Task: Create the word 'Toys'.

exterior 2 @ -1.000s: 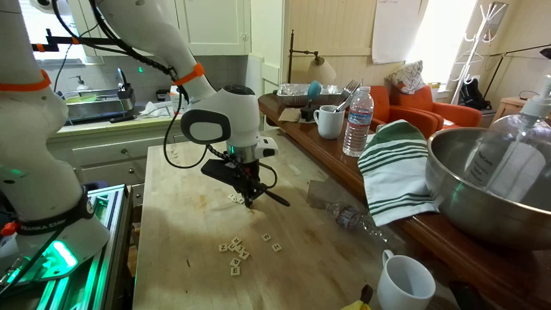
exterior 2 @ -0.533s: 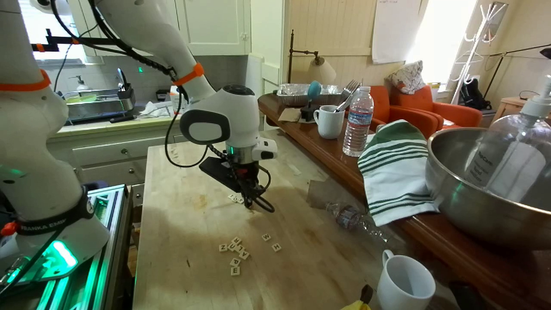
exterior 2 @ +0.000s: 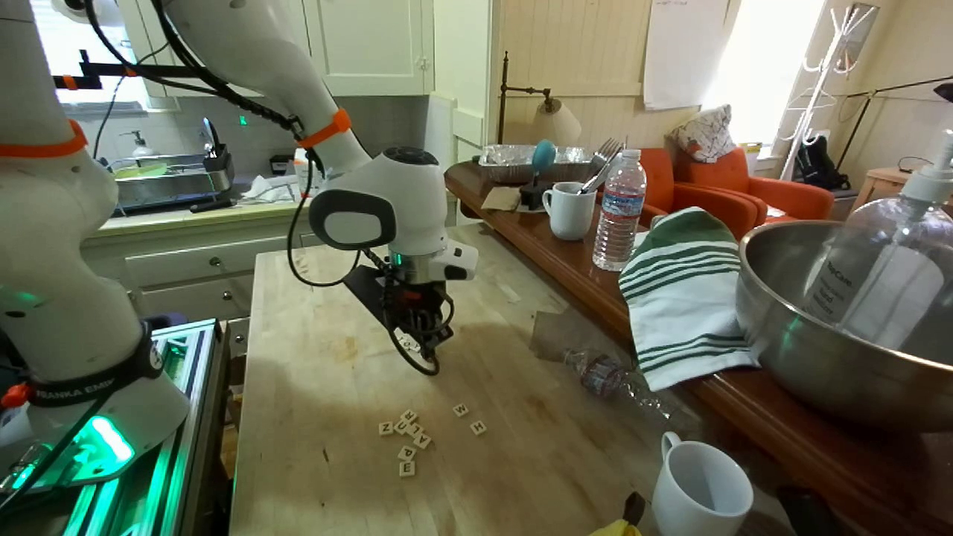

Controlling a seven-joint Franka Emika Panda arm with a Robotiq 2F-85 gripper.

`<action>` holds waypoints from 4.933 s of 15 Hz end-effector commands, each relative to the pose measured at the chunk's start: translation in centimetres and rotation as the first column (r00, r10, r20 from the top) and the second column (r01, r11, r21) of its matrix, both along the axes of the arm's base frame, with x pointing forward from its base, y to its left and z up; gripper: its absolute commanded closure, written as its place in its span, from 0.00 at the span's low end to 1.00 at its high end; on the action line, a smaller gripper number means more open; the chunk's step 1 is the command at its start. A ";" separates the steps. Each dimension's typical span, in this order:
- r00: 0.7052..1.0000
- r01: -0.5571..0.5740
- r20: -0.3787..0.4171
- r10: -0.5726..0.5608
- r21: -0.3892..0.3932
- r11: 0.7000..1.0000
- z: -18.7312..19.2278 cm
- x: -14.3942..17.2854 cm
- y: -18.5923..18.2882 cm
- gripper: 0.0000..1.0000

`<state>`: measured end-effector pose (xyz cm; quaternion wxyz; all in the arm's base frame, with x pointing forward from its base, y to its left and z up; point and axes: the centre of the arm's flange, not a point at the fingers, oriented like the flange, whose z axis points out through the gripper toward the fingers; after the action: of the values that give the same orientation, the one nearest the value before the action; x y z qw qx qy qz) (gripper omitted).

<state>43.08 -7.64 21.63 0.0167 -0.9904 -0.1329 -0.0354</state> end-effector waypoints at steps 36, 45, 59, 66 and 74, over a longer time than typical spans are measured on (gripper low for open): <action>0.951 0.306 -0.047 -0.306 -0.005 0.952 -1.6 -1.7 2.0 1.00; 0.939 0.340 -0.049 -0.340 -0.005 0.940 -1.6 -1.7 2.0 1.00; 0.937 0.346 -0.041 -0.346 0.006 0.938 -0.9 -1.6 1.8 1.00; 0.943 0.333 -0.027 -0.332 0.015 0.943 0.2 -1.8 2.1 1.00; 0.944 0.329 -0.003 -0.329 0.027 0.944 0.8 -2.3 2.4 1.00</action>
<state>41.95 -5.72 21.90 0.0203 -0.9988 0.0342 -0.0277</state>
